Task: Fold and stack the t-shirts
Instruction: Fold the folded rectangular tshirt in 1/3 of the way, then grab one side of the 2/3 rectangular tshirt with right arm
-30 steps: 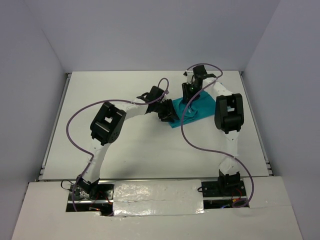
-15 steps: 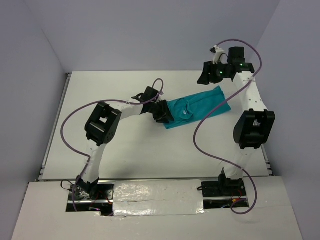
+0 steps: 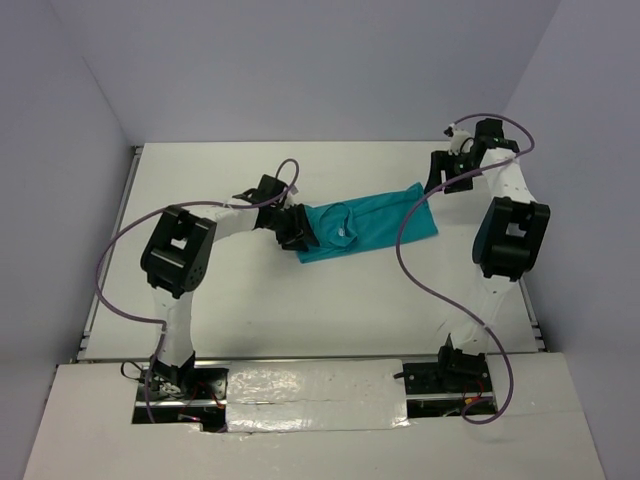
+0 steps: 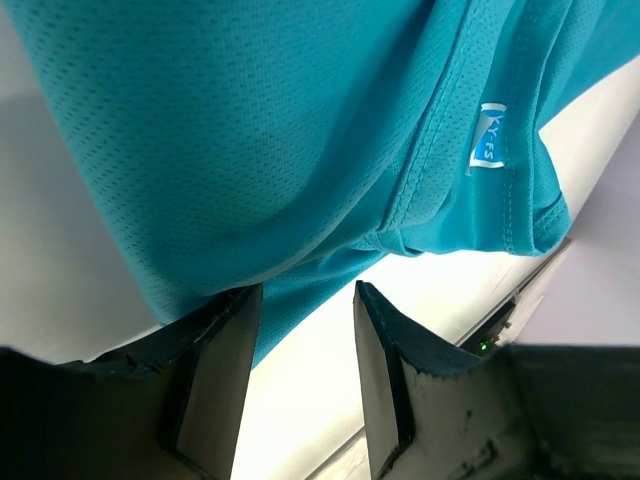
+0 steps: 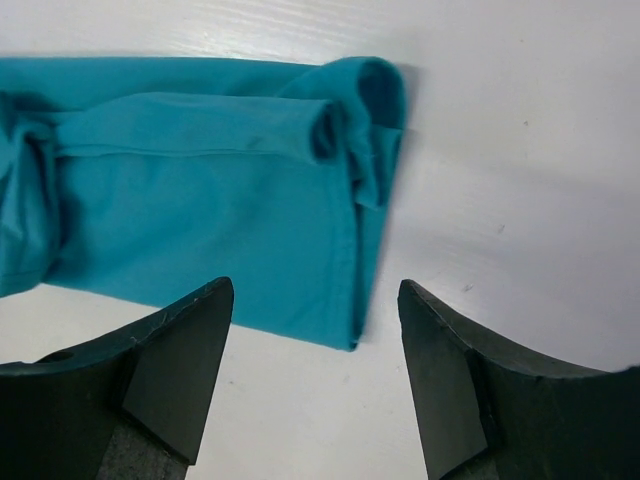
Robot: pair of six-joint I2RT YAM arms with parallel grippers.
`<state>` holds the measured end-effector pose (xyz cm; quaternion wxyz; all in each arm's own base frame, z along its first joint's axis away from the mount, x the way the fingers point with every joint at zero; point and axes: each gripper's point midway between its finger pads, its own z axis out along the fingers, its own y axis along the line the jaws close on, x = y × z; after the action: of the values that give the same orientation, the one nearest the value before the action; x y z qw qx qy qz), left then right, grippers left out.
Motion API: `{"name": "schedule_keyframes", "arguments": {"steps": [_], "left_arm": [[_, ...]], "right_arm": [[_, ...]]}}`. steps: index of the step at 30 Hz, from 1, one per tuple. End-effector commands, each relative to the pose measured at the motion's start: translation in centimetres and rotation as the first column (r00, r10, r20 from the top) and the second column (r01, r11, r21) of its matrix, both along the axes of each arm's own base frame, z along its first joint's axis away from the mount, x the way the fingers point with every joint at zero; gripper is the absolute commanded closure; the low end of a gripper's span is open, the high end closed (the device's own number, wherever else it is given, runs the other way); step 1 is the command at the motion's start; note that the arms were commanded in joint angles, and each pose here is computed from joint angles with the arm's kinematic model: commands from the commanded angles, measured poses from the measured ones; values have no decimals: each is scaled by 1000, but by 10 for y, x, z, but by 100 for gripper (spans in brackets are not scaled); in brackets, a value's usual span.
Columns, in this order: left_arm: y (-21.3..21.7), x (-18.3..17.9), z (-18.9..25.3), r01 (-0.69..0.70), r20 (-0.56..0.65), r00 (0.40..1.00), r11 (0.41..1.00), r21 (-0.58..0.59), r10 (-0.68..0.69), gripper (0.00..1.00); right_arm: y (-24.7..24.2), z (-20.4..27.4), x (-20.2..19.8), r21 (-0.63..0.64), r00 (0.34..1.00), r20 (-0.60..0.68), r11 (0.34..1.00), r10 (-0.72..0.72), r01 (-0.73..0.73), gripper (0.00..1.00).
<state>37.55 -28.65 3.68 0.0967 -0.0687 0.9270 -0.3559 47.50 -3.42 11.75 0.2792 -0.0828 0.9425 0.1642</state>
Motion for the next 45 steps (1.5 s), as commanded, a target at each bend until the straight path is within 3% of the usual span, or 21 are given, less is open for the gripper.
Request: {"name": "schedule_keyframes", "arguments": {"steps": [1, 6, 13, 21, 30, 38, 43, 45], "left_arm": [[38, -21, -23, 0, -54, 999, 992, 126, 6, 44], [38, -15, 7, 6, 1, 1000, 998, 61, -6, 39], [24, -6, 59, 48, 86, 995, 998, -34, -45, 28], [22, -8, 106, 56, 153, 987, 994, -95, -41, 23], [56, -17, 155, -29, 241, 969, 991, -130, 60, 22], [80, -35, 161, -94, 246, 961, 987, -130, 124, 22], [86, -45, 163, -116, 247, 958, 983, -142, 149, 22], [87, -48, 163, -124, 246, 956, 981, -149, 158, 22]], "right_arm": [[-8, -18, 6, -55, 999, -32, 998, -7, 5, 25], [9, -34, 13, -15, 996, -80, 999, 43, -45, 24], [47, -44, 26, 71, 993, -116, 997, 16, -8, 19], [59, -71, 27, 26, 981, -179, 996, -75, 81, 19], [52, -92, 24, -32, 969, -221, 994, -107, 102, 21], [60, -111, 12, -8, 957, -275, 996, -87, 88, 33], [68, -112, 10, 42, 956, -288, 996, -60, 75, 61], [70, -112, 8, 53, 955, -292, 996, -51, 70, 66]]}}
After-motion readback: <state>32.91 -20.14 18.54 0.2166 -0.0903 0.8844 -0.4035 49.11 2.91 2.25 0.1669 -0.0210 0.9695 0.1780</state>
